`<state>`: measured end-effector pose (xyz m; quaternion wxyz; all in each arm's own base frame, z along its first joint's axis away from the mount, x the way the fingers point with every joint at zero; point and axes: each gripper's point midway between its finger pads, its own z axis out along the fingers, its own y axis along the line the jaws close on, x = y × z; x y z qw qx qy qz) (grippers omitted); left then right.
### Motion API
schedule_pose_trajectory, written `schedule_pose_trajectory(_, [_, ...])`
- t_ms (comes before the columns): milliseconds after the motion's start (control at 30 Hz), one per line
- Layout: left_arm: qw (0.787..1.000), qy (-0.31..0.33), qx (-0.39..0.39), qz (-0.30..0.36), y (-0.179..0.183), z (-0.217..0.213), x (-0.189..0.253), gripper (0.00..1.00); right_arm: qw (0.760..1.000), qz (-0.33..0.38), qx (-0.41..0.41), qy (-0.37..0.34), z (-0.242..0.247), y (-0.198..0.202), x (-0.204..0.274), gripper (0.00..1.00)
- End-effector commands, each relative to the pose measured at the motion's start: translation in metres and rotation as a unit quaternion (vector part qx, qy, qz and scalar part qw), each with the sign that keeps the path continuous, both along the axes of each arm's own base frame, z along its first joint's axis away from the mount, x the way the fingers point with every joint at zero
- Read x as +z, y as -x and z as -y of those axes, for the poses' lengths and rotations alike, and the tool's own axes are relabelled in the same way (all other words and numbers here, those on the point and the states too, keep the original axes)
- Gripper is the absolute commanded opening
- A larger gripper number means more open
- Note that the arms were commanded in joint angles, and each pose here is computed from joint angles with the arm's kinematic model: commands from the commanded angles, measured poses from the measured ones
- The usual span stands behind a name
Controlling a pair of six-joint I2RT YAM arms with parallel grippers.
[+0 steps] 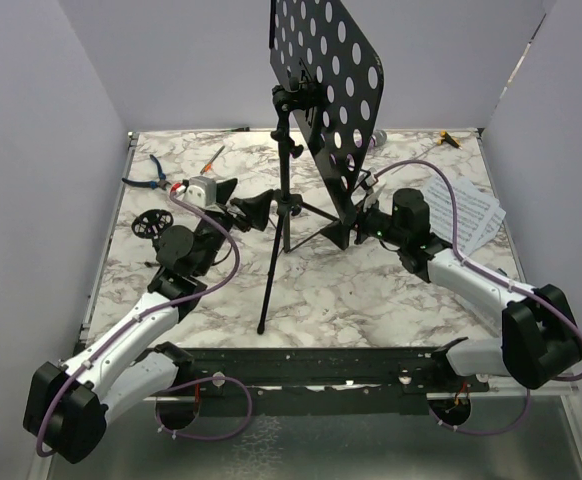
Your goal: Set up the instrument practice props
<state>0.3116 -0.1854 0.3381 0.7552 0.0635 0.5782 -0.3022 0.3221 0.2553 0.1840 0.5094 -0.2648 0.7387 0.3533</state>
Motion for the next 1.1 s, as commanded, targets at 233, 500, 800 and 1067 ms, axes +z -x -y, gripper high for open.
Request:
schedule_pose_trajectory(233, [0.976, -0.1, -0.064, -0.181, 0.02, 0.016, -0.089, 0.98, 0.999, -0.013, -0.033, -0.001, 0.01, -0.002, 0.003, 0.81])
schedule_pose_trajectory(500, [0.964, -0.14, -0.083, -0.211, 0.022, 0.021, -0.102, 0.97, 0.999, -0.028, -0.015, -0.03, 0.01, -0.013, 0.014, 0.81])
schedule_pose_trajectory(800, [0.951, -0.159, -0.08, -0.251, 0.017, 0.027, -0.128, 0.95, 0.996, -0.031, 0.041, -0.075, 0.004, -0.028, 0.04, 0.81])
schedule_pose_trajectory(1067, [0.943, -0.175, -0.104, -0.264, 0.025, 0.039, -0.143, 0.86, 0.988, -0.047, 0.127, -0.077, -0.018, -0.032, 0.038, 0.78])
